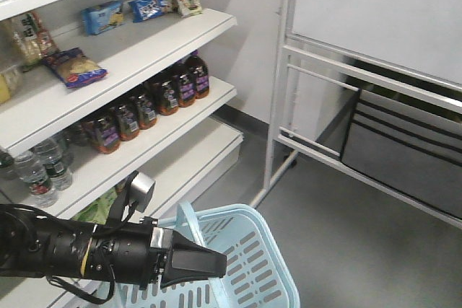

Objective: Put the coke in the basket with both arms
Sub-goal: 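Drive toward the shelf with the red Coca-Cola bottle, basket held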

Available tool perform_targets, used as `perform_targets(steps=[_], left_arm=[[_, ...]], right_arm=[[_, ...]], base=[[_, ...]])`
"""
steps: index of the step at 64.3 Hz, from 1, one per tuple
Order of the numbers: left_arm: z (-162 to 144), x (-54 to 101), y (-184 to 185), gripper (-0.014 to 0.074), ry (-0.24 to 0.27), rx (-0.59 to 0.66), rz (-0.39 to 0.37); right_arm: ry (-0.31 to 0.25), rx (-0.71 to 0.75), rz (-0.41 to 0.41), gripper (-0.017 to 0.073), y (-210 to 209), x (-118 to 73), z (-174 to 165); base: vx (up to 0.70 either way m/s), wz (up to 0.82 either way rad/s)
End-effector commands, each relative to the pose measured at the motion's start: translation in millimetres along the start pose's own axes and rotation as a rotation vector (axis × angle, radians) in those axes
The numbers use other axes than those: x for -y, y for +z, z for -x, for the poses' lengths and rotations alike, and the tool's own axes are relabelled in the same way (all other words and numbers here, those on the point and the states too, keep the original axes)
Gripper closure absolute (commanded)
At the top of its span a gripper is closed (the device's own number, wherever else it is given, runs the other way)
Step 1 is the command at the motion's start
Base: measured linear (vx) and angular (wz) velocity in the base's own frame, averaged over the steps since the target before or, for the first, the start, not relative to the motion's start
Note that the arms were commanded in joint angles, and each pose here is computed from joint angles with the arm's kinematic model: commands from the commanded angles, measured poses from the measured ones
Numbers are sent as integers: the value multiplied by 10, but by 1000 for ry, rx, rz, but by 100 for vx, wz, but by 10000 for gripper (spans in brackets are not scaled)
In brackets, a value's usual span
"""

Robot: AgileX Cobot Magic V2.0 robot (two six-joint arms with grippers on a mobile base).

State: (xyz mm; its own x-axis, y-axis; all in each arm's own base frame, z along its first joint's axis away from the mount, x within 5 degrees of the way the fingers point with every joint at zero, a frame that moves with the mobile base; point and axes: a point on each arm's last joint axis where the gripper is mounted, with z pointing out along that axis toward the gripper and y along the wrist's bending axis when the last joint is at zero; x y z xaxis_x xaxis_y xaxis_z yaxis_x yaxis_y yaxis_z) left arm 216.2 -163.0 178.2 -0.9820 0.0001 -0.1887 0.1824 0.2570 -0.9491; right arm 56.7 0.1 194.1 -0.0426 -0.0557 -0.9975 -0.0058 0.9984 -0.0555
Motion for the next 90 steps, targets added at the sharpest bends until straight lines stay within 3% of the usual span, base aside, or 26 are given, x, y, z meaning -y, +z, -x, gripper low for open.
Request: perform_targets(steps=[1,90], left_arm=[[-14,333,-48,600,44,-21,-238],[-14,333,-48,600,44,-21,-238]], right_arm=[[-12,76,-8,569,-8,4,45],[-12,76,-8,569,-8,4,45]], base=[[13,51],[12,52]])
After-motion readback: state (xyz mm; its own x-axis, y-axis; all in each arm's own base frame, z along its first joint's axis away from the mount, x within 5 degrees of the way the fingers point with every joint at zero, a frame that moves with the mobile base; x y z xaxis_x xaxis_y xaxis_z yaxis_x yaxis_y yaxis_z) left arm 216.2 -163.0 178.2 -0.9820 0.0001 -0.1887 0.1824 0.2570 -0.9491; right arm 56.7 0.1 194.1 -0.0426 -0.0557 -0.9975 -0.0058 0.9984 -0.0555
